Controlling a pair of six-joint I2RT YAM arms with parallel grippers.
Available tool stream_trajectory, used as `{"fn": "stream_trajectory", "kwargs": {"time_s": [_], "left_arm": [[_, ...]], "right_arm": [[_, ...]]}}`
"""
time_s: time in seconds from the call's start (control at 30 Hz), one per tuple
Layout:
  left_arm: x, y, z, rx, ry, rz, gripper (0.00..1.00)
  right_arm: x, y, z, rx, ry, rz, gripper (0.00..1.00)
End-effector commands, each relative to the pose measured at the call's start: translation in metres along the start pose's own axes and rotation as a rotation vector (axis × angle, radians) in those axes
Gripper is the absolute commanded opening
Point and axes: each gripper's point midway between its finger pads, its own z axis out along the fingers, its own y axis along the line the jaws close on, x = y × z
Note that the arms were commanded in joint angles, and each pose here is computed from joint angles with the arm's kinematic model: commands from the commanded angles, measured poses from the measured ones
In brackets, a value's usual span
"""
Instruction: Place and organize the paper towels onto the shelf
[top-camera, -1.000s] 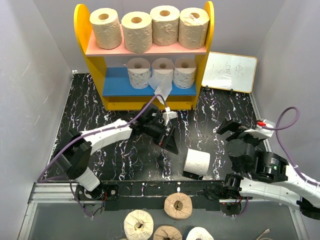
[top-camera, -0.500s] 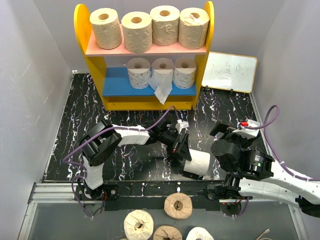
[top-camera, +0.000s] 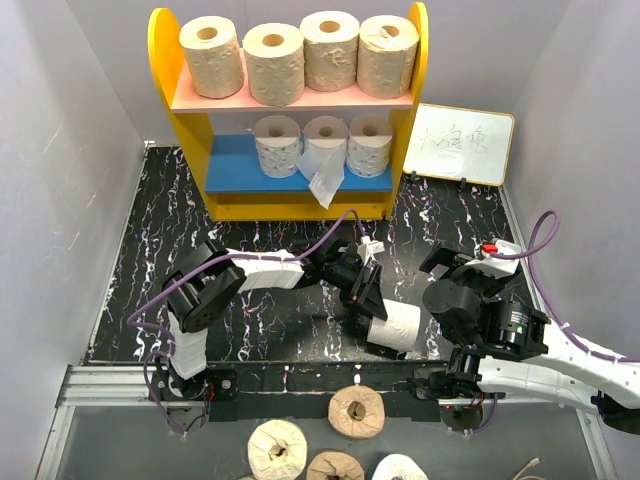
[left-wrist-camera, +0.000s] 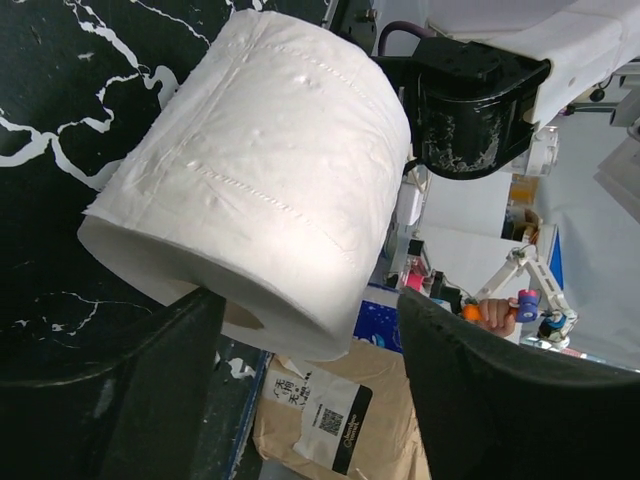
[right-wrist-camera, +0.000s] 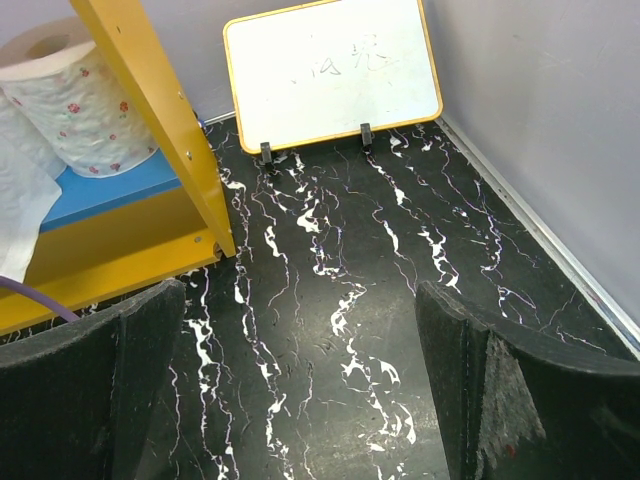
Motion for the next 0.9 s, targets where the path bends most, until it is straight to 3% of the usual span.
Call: {"fn": "stream_trajectory", "kwargs": {"time_s": [0.0, 0.07, 0.27, 0.33, 0.37, 0.5, 0.57, 0.7, 0.87], "left_arm": [[-0.007, -0.019, -0.004, 0.036, -0.013, 0.074, 0.59], [-0.007, -0.018, -0.005, 0.023, -0.014, 0.087, 0.46], [-0.006, -0.021, -0.003, 0.031, -0.008, 0.101, 0.35], [-0.005, -0.023, -0.002, 0.039, -0.002, 0.108, 0.18], [-0.006, -0.024, -0.002, 0.045, 0.001, 0.115, 0.00], [-0.010, -0.045, -0.008, 0.076, 0.056, 0.207, 0.00], [-0.015, -0.054, -0.017, 0.037, 0.089, 0.341, 0.00], [-0.014, -0.044, -0.059, -0.229, 0.158, 0.568, 0.00], [-0.006, -0.022, -0.134, -0.545, 0.272, 0.952, 0.00]], "right_arm": [[-0.008, 0.000, 0.000, 0.011, -0.025, 0.052, 0.98], [-0.008, 0.001, 0.000, 0.009, -0.024, 0.053, 0.98], [-0.007, 0.003, 0.000, 0.007, -0.023, 0.046, 0.98], [-0.007, 0.003, 0.000, 0.006, -0.022, 0.043, 0.98], [-0.007, 0.003, 0.000, 0.005, -0.022, 0.041, 0.98], [-0.007, 0.003, 0.000, 0.006, -0.022, 0.044, 0.98], [-0.007, 0.003, 0.000, 0.006, -0.022, 0.044, 0.98], [-0.009, 0.000, -0.001, 0.007, -0.026, 0.064, 0.97], [-0.012, -0.004, -0.001, 0.004, -0.026, 0.095, 0.96]]}}
